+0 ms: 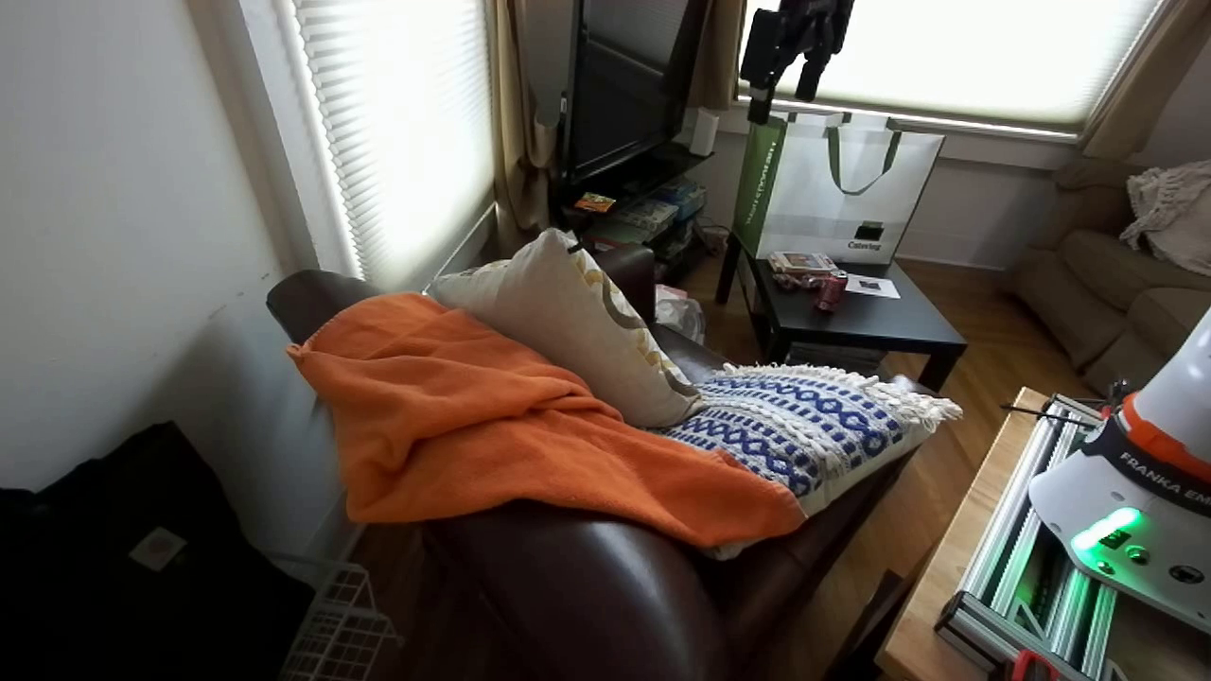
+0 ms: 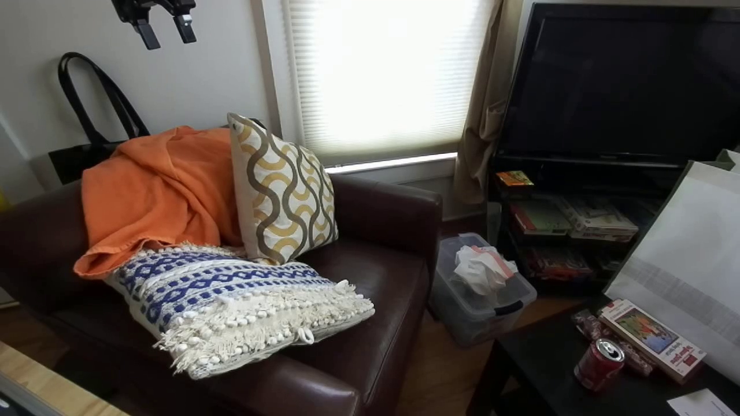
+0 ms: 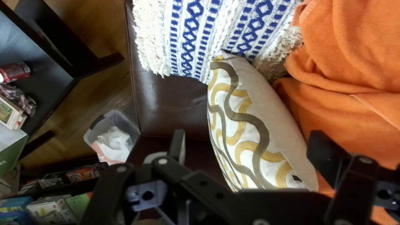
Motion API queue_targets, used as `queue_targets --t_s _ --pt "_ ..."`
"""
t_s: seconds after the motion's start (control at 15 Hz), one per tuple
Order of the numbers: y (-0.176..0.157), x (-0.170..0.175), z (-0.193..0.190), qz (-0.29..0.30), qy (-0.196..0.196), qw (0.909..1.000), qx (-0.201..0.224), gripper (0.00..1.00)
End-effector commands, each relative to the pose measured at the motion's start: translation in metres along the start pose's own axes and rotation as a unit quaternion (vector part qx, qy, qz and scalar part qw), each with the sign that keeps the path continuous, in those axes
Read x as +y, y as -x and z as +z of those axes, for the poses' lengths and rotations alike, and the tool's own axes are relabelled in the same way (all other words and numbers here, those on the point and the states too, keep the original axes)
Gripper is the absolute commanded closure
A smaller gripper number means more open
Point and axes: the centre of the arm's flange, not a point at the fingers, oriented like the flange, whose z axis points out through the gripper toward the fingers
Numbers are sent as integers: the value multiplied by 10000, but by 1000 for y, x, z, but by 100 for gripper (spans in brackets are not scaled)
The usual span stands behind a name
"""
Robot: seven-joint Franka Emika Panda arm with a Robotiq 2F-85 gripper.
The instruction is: Pick up the orange towel and use it to cover the pillow with brown curved stripes
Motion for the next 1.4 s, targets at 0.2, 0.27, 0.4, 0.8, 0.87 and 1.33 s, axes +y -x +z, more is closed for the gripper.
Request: queue_targets --t_s 0.2,0.27,0.4,0.8,0.87,1.33 --pt "-60 -113 27 -192 -1208 9910 550 0" --pt "-67 -128 33 -395 -1369 9882 562 0" --pt "-82 -159 52 -859 -1675 9813 396 0" --pt "-74 -184 87 -1166 -1726 9779 158 0" --pt "-75 -183 86 -1154 -1724 9781 175 0" --pt "-71 -240 138 -2361 -2093 9489 101 0"
